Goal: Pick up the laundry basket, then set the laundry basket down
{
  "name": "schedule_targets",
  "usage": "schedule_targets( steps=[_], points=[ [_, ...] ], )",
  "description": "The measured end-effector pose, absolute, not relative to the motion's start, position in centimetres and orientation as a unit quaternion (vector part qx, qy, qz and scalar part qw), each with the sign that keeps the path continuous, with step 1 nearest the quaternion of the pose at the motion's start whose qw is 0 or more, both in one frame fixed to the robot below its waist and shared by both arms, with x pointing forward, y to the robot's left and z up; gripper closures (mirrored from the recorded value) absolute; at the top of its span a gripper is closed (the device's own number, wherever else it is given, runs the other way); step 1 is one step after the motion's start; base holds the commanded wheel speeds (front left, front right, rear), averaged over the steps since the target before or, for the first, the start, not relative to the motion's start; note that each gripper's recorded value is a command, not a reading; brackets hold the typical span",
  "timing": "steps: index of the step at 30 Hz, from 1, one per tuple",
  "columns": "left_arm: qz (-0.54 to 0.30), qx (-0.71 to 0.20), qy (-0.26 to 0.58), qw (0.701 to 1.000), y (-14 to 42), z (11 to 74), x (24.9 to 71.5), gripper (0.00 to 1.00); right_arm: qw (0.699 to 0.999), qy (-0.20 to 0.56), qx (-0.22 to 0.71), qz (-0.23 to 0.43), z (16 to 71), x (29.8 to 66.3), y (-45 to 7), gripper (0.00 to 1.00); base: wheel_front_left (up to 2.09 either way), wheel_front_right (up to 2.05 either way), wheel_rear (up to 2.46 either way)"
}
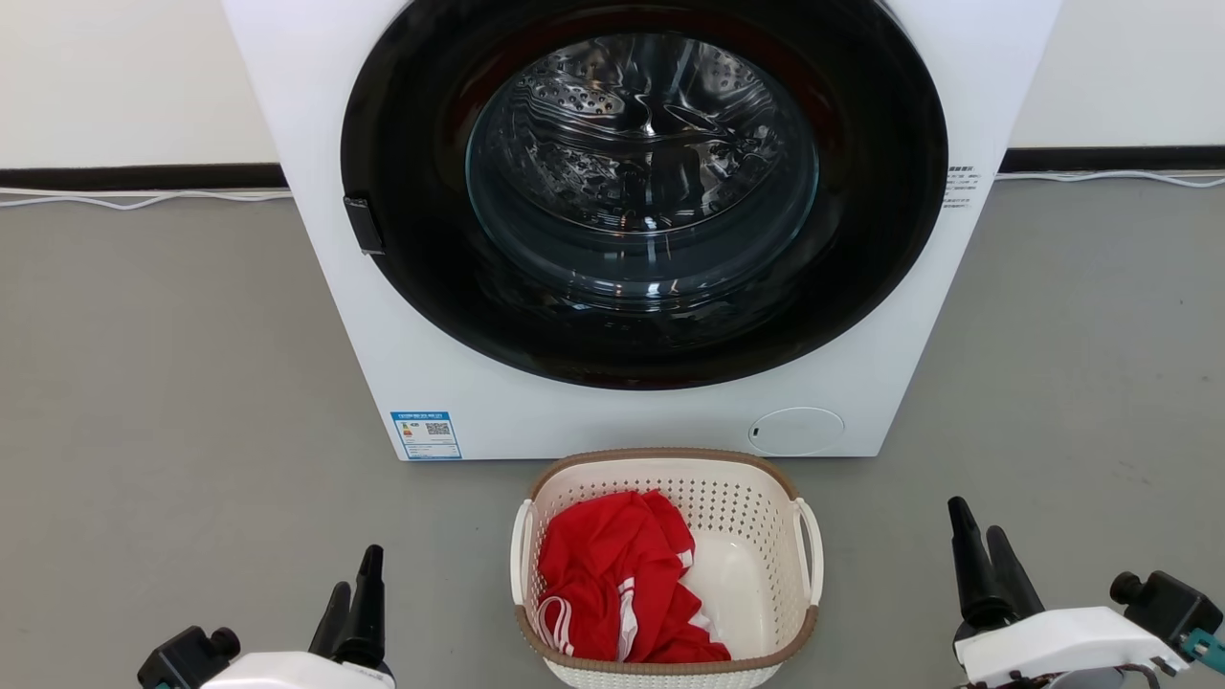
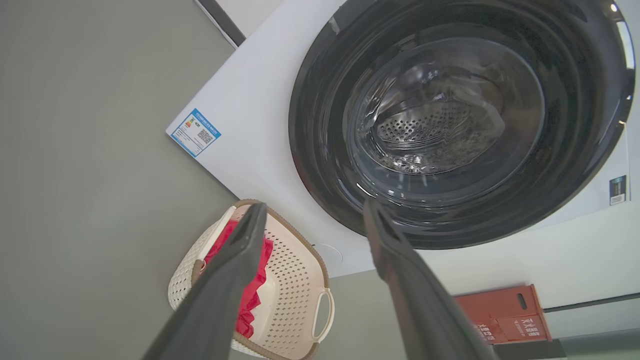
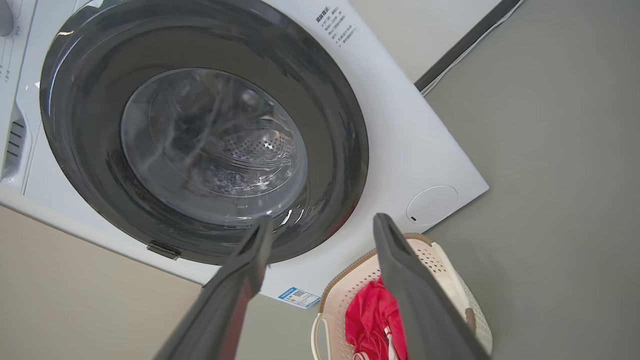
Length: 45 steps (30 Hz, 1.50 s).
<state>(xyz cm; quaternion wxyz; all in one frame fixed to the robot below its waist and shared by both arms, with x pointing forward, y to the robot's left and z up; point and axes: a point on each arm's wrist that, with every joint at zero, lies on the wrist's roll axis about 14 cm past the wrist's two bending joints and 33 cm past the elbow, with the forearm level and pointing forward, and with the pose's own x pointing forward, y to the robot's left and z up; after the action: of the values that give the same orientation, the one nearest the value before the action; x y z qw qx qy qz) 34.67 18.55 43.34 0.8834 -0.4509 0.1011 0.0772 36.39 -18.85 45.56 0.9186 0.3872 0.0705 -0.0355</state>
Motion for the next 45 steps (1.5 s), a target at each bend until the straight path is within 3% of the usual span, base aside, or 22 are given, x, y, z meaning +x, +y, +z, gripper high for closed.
schedule_targets(
  steps=[24,45],
  points=[
    [0.067,-0.329,0.096,0.937,18.28,43.52,34.71,0.0,0.968,0.068,0.242,-0.022,45.31,36.33,-18.99,0.0,0.0,0.0,0.0],
    [0.053,-0.215,0.079,0.972,18.24,44.16,34.78,0.0,0.99,0.065,0.125,-0.001,45.13,36.2,-18.66,0.0,0.0,0.0,0.0]
  ],
)
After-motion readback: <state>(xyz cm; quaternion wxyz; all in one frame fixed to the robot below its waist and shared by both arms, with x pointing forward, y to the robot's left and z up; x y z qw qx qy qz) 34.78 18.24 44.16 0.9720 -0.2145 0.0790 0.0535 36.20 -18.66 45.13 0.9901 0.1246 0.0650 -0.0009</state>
